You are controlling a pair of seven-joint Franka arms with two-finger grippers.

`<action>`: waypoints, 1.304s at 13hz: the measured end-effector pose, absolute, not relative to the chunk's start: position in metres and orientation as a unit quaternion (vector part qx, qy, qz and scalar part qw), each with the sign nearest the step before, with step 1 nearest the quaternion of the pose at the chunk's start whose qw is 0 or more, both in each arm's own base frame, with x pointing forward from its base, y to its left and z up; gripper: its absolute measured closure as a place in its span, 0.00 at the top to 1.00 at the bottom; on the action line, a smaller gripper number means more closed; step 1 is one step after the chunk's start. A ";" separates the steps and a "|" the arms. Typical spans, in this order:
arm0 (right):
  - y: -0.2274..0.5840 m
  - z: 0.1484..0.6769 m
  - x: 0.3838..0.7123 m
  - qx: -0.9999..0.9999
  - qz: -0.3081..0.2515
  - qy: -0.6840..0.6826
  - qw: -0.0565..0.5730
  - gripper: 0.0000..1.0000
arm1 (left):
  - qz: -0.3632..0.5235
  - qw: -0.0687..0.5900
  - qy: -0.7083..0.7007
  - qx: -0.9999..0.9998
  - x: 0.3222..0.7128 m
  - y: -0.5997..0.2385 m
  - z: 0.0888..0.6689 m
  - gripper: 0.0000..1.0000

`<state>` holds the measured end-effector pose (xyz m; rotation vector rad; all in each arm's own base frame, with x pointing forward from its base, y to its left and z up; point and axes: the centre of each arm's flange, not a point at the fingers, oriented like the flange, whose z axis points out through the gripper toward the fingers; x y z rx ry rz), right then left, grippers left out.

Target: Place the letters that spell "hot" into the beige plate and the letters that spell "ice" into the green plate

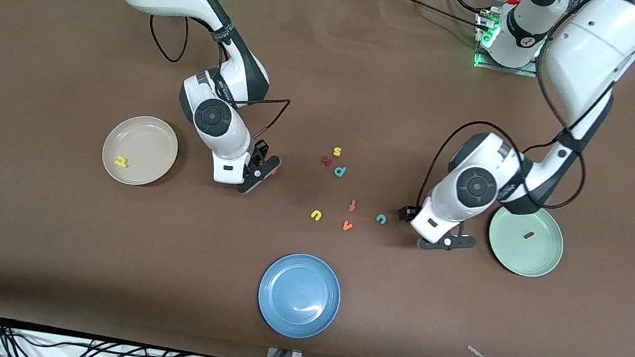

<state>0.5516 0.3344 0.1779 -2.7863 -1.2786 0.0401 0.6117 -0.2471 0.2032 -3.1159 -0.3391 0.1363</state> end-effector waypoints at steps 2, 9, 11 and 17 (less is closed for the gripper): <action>0.335 0.178 0.551 -0.908 0.013 -0.417 0.038 0.28 | 0.037 -0.008 -0.109 -0.993 0.610 -0.260 0.195 1.00; 0.313 0.219 0.564 -0.914 0.031 -0.405 0.015 0.28 | 0.034 -0.003 -0.108 -0.994 0.614 -0.254 0.182 0.89; 0.284 0.248 0.574 -0.921 0.051 -0.386 -0.005 0.28 | 0.036 0.000 -0.108 -0.994 0.614 -0.250 0.178 0.80; 0.157 0.276 0.598 -0.947 0.121 -0.294 -0.052 0.28 | 0.040 0.001 -0.108 -0.993 0.613 -0.250 0.171 0.56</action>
